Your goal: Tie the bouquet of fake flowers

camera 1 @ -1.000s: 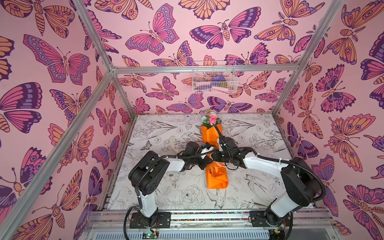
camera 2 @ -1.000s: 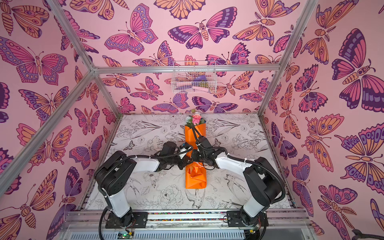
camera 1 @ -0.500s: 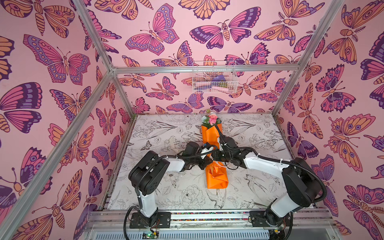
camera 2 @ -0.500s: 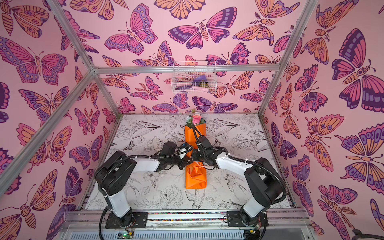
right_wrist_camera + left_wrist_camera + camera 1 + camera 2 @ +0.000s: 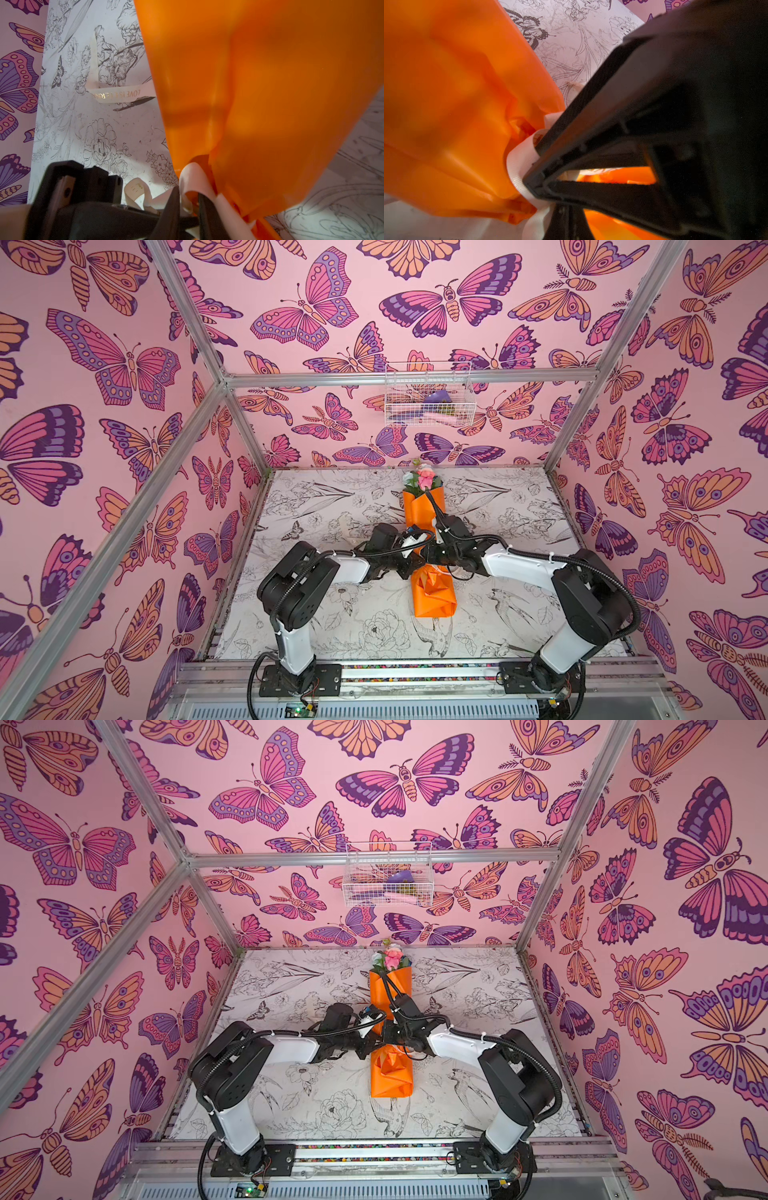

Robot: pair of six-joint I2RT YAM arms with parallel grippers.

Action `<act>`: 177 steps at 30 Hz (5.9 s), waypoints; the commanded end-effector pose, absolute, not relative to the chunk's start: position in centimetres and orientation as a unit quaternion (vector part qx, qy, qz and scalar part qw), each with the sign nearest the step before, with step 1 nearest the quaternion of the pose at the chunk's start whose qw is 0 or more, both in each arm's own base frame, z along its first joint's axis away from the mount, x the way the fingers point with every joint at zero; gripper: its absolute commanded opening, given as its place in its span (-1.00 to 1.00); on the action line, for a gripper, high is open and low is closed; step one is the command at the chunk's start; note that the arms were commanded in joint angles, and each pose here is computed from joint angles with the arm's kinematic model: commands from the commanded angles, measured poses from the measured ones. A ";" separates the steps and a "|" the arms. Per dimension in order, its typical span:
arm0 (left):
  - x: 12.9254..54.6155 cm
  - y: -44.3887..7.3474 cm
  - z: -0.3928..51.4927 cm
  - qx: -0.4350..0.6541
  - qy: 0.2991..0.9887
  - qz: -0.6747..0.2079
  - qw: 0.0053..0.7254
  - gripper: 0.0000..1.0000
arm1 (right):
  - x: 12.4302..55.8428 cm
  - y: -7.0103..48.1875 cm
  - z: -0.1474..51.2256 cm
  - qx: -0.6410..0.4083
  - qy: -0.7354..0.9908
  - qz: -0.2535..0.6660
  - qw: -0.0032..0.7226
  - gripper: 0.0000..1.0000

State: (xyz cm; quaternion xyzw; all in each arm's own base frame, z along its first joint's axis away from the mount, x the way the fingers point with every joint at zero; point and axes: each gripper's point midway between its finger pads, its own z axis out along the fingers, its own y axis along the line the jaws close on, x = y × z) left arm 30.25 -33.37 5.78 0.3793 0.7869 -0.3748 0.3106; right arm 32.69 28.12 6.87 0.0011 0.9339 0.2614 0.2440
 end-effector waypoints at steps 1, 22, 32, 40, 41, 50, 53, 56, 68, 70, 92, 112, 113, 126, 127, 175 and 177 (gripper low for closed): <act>29.2 -33.2 4.2 0.385 0.791 -0.378 0.287 -1.00 | 33.1 28.8 6.7 0.002 0.933 0.265 0.244 -0.61; 30.7 -27.1 11.1 0.199 0.842 -0.315 0.391 0.46 | 34.0 29.1 12.0 -0.025 0.901 0.301 0.311 -1.00; 28.8 -25.2 8.3 0.186 0.859 -0.331 0.344 0.48 | 34.5 28.3 12.5 -0.020 0.899 0.298 0.321 -1.00; 29.5 -26.3 7.4 0.217 0.855 -0.334 0.331 0.51 | 34.3 28.2 12.0 -0.014 0.901 0.299 0.314 -1.00; 29.6 -26.3 7.2 0.216 0.858 -0.332 0.329 0.49 | 34.2 28.1 12.0 -0.013 0.901 0.298 0.315 -1.00; 30.7 -25.9 5.9 0.182 0.873 -0.316 0.324 -0.50 | 34.0 26.6 12.9 -0.006 0.903 0.275 0.332 -1.00; 30.8 -26.4 6.1 0.178 0.869 -0.330 0.322 -0.75 | 33.8 26.0 12.4 0.000 0.905 0.266 0.331 -1.00; 30.8 -26.9 6.2 0.176 0.864 -0.346 0.319 -1.00 | 33.6 25.5 11.7 0.007 0.909 0.258 0.328 -1.00; 30.2 -28.3 6.5 0.187 0.848 -0.392 0.304 -1.00 | 33.2 19.7 11.3 0.070 0.912 0.184 0.361 -1.00; 30.0 -28.6 6.5 0.193 0.845 -0.399 0.299 -1.00 | 33.2 18.8 11.0 0.080 0.912 0.171 0.365 -1.00; 30.2 -28.4 4.8 0.172 0.857 -0.400 0.277 -1.00 | 34.5 11.3 7.8 0.151 0.921 -0.006 0.359 -1.00; 31.9 -26.5 3.8 0.114 0.866 -0.389 0.291 -1.00 | 35.7 7.9 5.2 0.193 0.924 -0.096 0.316 -1.00; 32.0 -26.3 3.7 0.109 0.868 -0.386 0.293 -1.00 | 35.8 8.0 5.0 0.190 0.926 -0.096 0.313 -1.00; 34.1 -20.5 2.9 0.008 0.882 -0.345 0.320 -1.00 | 36.3 12.4 3.5 0.160 0.948 0.012 0.276 -1.00; 34.5 -20.2 3.2 0.003 0.881 -0.345 0.325 -1.00 | 36.2 13.3 3.3 0.156 0.950 0.028 0.270 -1.00; 35.8 -16.8 13.5 0.048 0.878 -0.161 0.448 0.27 | 38.2 21.6 8.7 0.116 0.918 0.257 0.281 -1.00; 35.3 -18.2 14.9 0.085 0.868 -0.151 0.464 0.28 | 38.2 21.4 9.3 0.119 0.915 0.258 0.288 -1.00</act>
